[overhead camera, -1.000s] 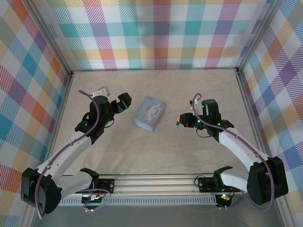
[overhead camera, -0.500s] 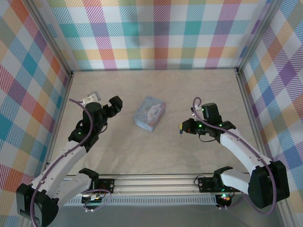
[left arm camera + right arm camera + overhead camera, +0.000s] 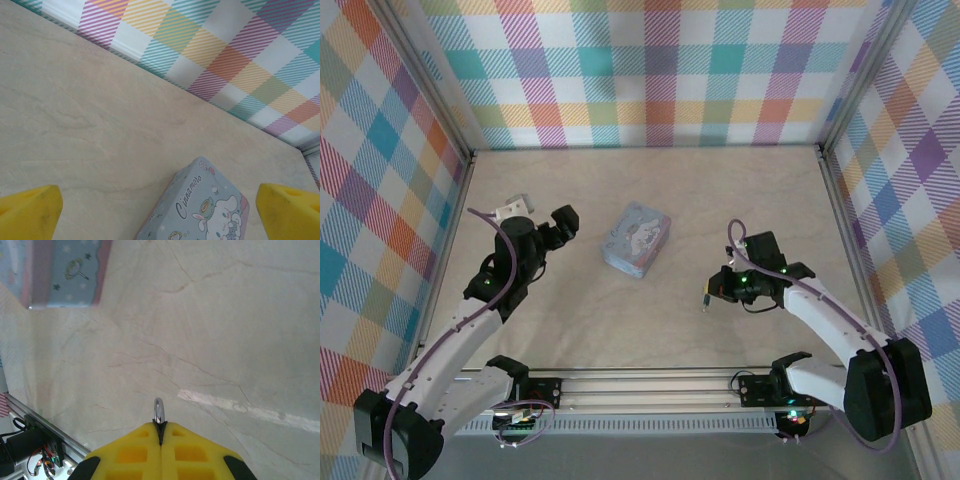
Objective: Unlock a padlock with a key
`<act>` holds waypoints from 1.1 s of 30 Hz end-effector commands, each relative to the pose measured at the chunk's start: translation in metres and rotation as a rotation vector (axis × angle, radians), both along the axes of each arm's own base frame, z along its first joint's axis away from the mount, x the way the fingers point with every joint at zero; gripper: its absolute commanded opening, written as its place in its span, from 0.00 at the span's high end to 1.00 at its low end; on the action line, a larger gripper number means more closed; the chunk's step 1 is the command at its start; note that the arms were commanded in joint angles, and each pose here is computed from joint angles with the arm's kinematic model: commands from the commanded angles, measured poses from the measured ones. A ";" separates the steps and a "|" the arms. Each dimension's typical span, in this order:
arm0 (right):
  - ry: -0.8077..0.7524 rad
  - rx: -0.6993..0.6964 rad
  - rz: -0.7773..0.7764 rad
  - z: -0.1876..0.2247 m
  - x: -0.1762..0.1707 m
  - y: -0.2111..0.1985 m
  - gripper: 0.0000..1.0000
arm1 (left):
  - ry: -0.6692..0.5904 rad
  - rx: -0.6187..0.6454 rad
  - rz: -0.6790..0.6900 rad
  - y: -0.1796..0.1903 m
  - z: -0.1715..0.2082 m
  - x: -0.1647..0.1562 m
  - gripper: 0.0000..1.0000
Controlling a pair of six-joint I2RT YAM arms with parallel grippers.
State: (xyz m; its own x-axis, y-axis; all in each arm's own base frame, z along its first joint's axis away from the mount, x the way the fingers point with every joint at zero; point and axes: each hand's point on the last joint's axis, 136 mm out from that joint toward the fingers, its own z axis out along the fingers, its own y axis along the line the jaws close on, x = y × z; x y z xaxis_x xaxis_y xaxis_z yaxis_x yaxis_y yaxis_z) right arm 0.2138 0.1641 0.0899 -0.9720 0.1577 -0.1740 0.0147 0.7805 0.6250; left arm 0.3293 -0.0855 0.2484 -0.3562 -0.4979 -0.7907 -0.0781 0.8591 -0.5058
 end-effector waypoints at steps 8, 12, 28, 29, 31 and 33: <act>0.078 -0.030 -0.008 -0.026 -0.006 0.003 1.00 | -0.003 0.008 -0.013 -0.001 0.008 0.005 0.01; 0.083 -0.041 -0.003 -0.033 -0.002 0.006 1.00 | 0.005 0.010 -0.012 -0.001 0.006 0.004 0.01; 0.124 -0.053 0.028 -0.061 0.010 0.025 1.00 | 0.023 -0.003 -0.011 0.000 0.000 0.000 0.01; 0.128 -0.056 0.028 -0.062 0.011 0.025 1.00 | 0.026 -0.003 -0.008 0.000 -0.001 0.000 0.00; 0.130 -0.058 0.029 -0.064 0.011 0.026 1.00 | 0.023 -0.004 -0.008 0.000 0.000 -0.001 0.00; 0.129 -0.060 0.027 -0.066 0.012 0.026 1.00 | 0.024 -0.005 -0.007 0.001 -0.001 -0.002 0.00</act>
